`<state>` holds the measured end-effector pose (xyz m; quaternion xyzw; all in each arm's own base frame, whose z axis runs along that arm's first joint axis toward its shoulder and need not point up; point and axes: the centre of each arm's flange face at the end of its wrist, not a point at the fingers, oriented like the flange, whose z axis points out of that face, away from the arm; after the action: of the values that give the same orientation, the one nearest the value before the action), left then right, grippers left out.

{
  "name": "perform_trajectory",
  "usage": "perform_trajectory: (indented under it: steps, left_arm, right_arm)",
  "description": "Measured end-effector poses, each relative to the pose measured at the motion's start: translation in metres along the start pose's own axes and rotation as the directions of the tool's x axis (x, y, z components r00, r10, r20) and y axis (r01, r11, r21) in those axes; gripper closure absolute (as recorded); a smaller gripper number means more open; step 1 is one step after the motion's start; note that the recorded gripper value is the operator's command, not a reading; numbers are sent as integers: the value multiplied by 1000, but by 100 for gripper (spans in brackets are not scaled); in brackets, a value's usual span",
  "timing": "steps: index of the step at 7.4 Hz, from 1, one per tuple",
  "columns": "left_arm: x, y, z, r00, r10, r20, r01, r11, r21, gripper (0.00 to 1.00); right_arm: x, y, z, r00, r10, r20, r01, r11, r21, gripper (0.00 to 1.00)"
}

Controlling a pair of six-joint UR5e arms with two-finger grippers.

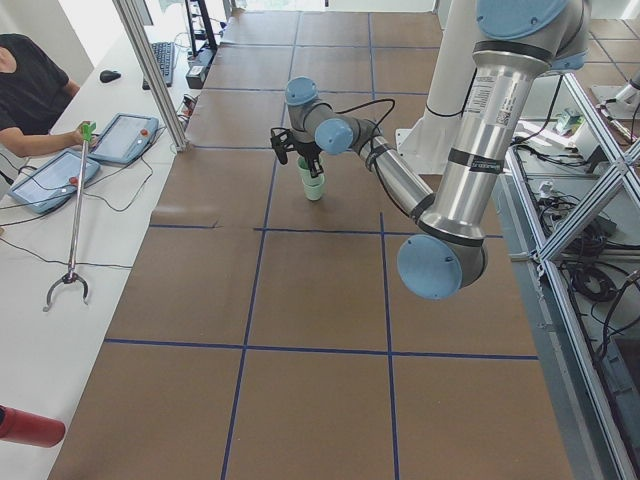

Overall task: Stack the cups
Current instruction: 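Carry the held cup with the left gripper over the other green cup, then lower the held cup into the other cup and open the left gripper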

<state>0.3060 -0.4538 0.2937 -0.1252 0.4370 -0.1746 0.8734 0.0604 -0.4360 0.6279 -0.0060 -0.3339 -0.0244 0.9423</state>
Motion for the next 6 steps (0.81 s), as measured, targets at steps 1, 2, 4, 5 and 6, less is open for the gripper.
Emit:
perform_trajectory:
  steps: [1,2,4,5,6]
  left_arm:
    - [18,5,12,1000,-8,5,8,1000,-15,100]
    - [27,7,19,1000,-9,10,9,1000,-25,100]
    - [32,10,31,1000,-5,21,6,999,-38,100]
    - [32,7,37,1000,-4,24,5,999,-40,100]
    - [32,3,43,1000,-3,25,4,999,-41,100]
  right_arm:
    - [0,0,0,1000,0,0,0,1000,0,0]
    - [0,0,0,1000,0,0,0,1000,0,0]
    - [0,0,0,1000,1,0,-1,1000,0,0]
    - [0,0,0,1000,1,0,-1,1000,-1,0]
    - [0,0,0,1000,0,0,0,1000,0,0]
